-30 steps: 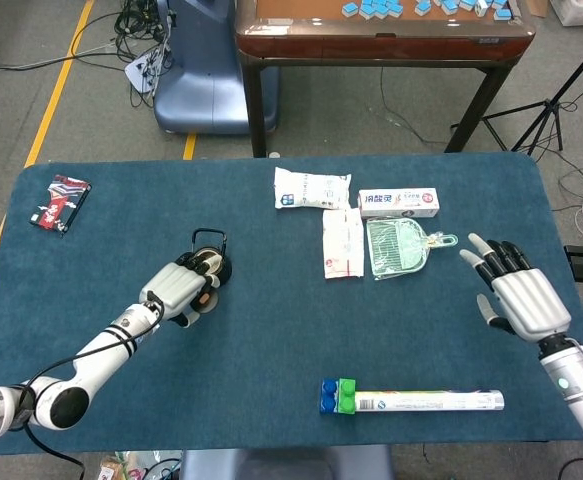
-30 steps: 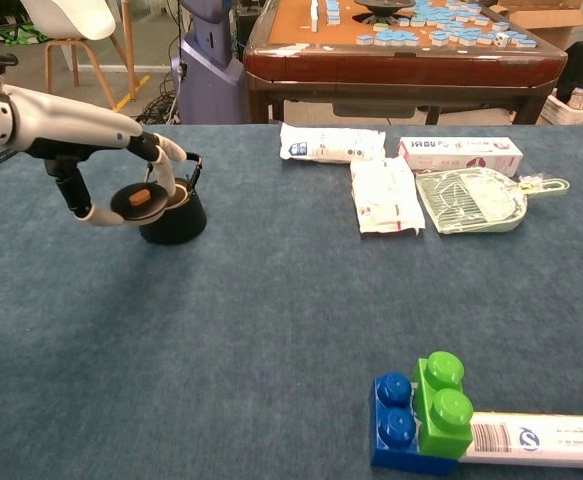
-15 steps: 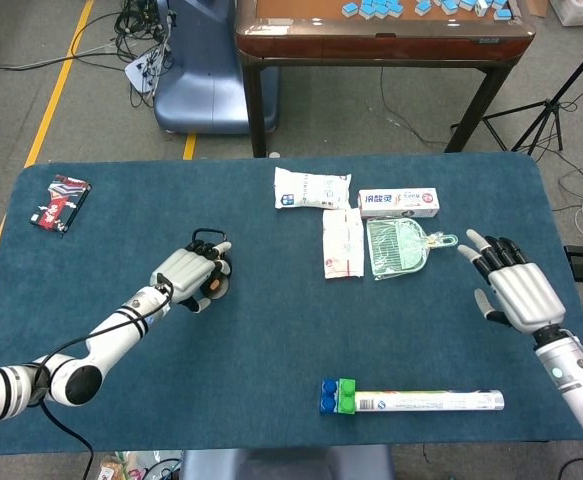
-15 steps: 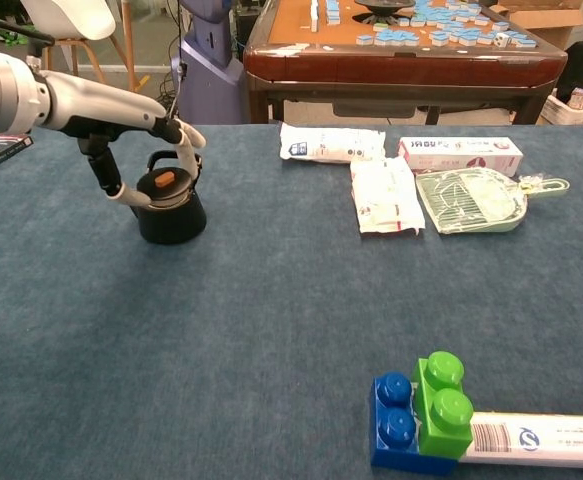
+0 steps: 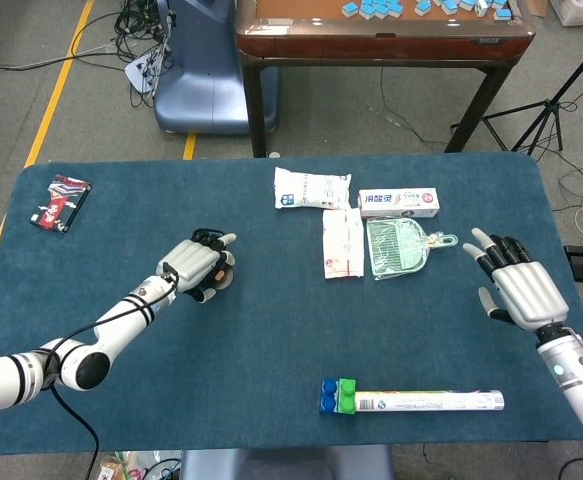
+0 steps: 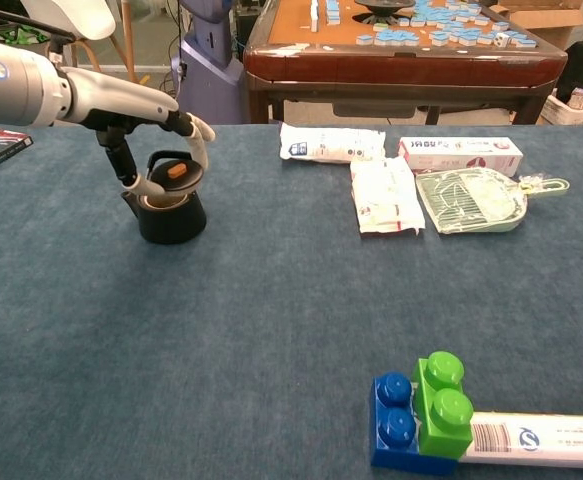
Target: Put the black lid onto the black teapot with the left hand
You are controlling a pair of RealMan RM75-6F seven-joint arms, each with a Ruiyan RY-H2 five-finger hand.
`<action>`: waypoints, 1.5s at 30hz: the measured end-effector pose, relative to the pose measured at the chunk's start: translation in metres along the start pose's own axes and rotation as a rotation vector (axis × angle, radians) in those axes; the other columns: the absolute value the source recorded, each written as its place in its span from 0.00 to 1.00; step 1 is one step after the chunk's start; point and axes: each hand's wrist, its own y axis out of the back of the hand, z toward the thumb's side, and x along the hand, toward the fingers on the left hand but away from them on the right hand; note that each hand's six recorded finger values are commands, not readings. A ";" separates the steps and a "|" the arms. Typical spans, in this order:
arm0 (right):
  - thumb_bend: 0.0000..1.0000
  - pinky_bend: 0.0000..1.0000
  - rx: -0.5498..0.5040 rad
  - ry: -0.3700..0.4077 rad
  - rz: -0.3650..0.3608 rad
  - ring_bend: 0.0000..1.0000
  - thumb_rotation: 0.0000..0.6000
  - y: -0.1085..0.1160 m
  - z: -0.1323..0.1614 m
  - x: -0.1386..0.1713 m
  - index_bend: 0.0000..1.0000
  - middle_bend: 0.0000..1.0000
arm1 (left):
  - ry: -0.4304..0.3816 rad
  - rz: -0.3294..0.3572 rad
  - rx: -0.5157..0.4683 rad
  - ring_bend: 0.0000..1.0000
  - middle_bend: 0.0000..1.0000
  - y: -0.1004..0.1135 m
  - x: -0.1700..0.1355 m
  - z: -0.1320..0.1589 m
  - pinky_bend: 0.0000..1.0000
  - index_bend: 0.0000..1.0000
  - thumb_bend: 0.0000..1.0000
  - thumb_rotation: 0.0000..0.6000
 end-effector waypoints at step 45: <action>0.55 0.00 0.011 -0.073 0.038 0.00 1.00 -0.006 -0.008 -0.022 0.09 0.00 | -0.043 -0.037 -0.005 0.00 0.00 0.009 0.061 -0.011 0.00 0.38 0.33 1.00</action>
